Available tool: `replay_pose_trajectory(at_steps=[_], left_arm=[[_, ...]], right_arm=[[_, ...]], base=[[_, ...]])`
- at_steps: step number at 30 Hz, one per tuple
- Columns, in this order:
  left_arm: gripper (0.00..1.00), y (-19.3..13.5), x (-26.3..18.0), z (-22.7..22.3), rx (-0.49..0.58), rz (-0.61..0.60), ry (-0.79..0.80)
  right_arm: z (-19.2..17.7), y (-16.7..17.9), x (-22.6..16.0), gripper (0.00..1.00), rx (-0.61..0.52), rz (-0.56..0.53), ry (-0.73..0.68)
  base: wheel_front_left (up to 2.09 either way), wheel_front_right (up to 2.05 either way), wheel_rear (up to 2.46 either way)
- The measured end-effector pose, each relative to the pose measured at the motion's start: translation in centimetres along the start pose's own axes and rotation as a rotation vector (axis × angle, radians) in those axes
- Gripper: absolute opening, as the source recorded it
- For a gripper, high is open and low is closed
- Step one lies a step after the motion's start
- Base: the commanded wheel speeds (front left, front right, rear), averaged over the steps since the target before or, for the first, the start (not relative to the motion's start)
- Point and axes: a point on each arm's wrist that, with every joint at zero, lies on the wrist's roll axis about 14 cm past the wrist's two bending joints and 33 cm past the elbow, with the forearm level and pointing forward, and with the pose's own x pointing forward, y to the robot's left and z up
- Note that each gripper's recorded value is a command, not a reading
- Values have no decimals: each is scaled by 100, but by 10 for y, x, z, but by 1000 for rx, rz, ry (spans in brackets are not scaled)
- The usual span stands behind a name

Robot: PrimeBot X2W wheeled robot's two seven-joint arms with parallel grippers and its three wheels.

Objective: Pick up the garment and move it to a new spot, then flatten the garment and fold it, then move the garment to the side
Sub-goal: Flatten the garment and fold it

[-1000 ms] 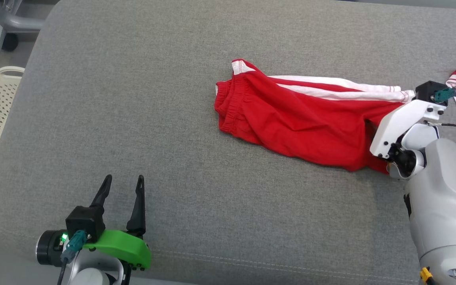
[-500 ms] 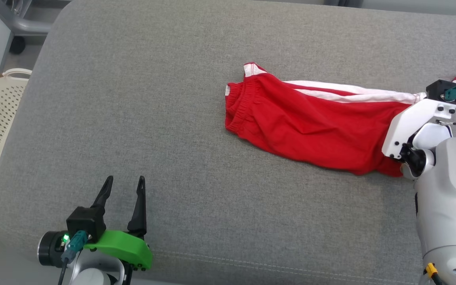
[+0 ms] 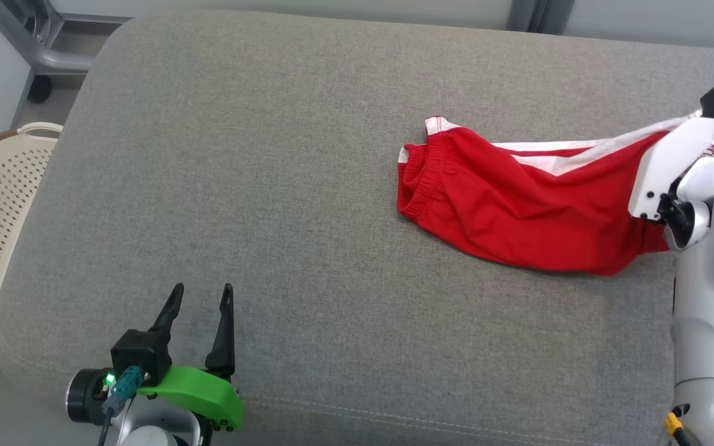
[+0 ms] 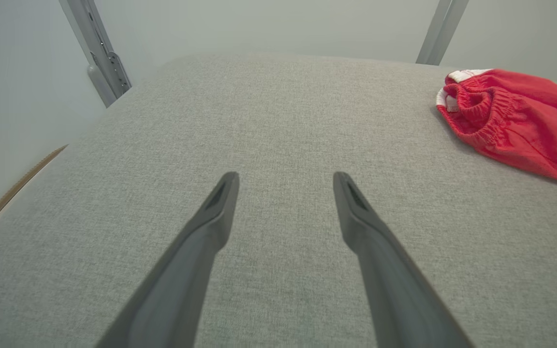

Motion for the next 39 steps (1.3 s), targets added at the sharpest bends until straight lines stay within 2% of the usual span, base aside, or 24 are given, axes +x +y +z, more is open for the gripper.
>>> replay_pose_trajectory(at_steps=[7, 15, 24, 35, 36, 37, 38, 39], left_arm=[[100, 3, -7, 1, -9, 14, -7], [100, 12, -17, 0, -23, 50, -15], [100, 21, -30, -3, -32, 89, -15], [100, 33, -45, -13, -49, 144, 5], [100, 35, -45, -14, -49, 149, 7], [100, 35, -46, -15, -50, 153, 11], [100, 36, -46, -16, -52, 157, 14], [100, 37, -47, -17, -52, 159, 14]], right_arm=[[25, 58, -8, 0, -77, 148, -37], [20, 127, -10, 0, -127, 336, -9], [11, 180, -8, 0, -183, 454, 27], [-6, 217, 4, 0, -261, 495, 85], [-9, 218, 5, 3, -263, 498, 90], [-11, 219, 7, 60, -264, 499, 93], [-12, 220, 9, 100, -264, 500, 94], [-14, 221, 10, 100, -264, 502, 98]], base=[[0, 0, 0], [0, 0, 0], [0, 0, 0], [0, 0, 0], [0, 0, 0], [0, 0, 0], [0, 0, 0], [0, 0, 0]])
